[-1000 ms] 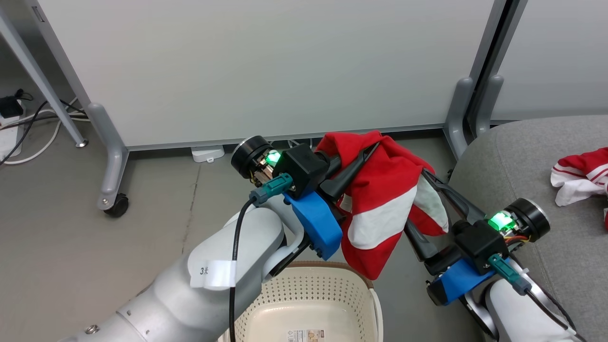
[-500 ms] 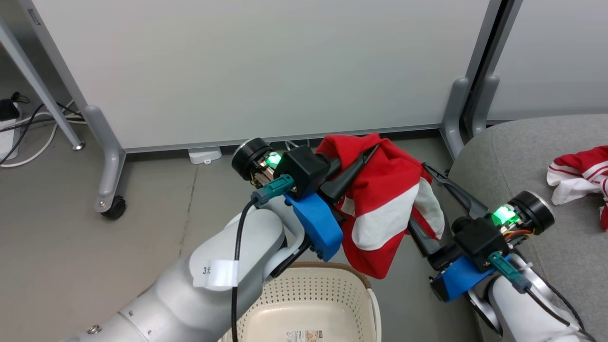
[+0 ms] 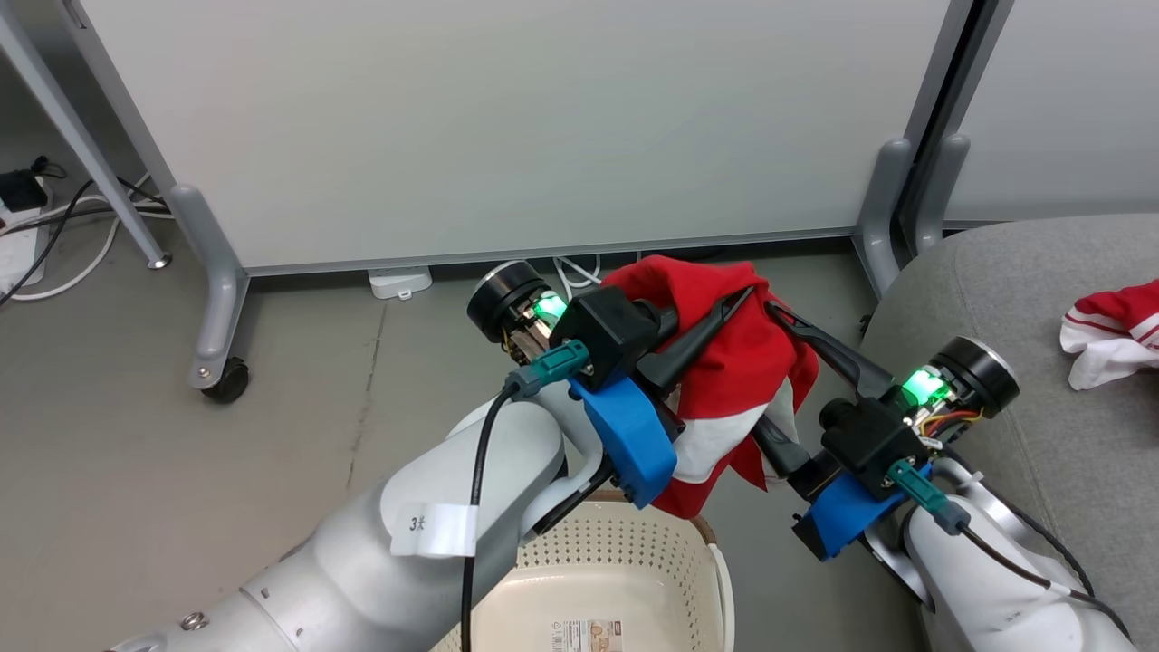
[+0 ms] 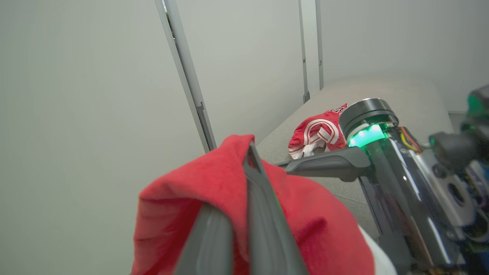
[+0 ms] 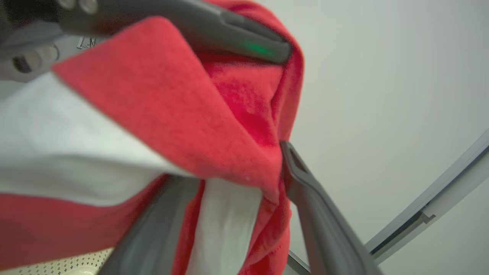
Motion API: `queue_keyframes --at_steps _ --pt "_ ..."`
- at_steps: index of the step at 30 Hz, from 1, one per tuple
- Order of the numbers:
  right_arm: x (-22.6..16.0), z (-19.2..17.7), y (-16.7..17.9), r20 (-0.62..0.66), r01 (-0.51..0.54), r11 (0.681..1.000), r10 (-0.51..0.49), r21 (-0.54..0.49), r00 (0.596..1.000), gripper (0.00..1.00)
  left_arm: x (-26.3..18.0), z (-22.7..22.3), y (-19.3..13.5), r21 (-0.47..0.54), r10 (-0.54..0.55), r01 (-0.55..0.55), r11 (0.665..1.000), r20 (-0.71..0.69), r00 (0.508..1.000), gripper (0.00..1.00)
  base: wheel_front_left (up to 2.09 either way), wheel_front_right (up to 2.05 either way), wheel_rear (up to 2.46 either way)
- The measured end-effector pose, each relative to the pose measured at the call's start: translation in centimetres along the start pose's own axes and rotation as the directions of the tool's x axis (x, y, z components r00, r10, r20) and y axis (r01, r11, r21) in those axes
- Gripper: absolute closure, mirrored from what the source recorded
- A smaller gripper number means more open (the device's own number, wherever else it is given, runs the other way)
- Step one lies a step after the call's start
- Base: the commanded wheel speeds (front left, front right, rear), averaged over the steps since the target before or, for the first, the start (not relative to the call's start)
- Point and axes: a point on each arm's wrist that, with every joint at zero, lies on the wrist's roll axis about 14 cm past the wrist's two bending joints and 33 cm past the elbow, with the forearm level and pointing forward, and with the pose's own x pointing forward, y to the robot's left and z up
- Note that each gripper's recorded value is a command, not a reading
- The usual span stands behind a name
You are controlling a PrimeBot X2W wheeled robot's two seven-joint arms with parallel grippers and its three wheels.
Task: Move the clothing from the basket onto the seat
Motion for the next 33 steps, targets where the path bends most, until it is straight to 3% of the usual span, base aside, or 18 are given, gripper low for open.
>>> queue_keyframes --at_steps 12,13,14,15,33 --pt "1.5 -0.5 0.6 -0.013 -0.033 0.999 0.033 0.015 0.999 0.00 0.0 -0.2 -0.2 0.003 -0.013 0.013 1.000 -0.007 1.000 1.00 0.00 0.00 0.00" --pt "1.6 -0.4 0.7 -0.011 -0.033 0.999 0.033 0.020 0.999 0.21 0.0 -0.2 -0.2 0.003 -0.013 0.013 1.000 -0.008 1.000 1.00 0.00 0.00 0.00" --pt "1.7 -0.4 0.7 -0.010 -0.033 0.999 0.034 0.023 0.999 0.87 0.0 -0.2 -0.2 0.003 -0.014 0.014 1.000 -0.008 1.000 1.00 0.00 0.00 0.00" --pt "1.7 -0.4 0.8 -0.011 -0.033 0.999 0.034 0.029 0.999 1.00 0.0 -0.2 -0.2 0.004 -0.014 0.014 1.000 -0.009 1.000 1.00 0.00 0.00 0.00" --pt "1.5 -0.8 0.9 -0.025 -0.031 0.998 0.033 0.056 0.999 1.00 0.1 -0.2 -0.3 0.005 -0.020 0.020 1.000 -0.012 1.000 1.00 0.00 0.00 0.00"
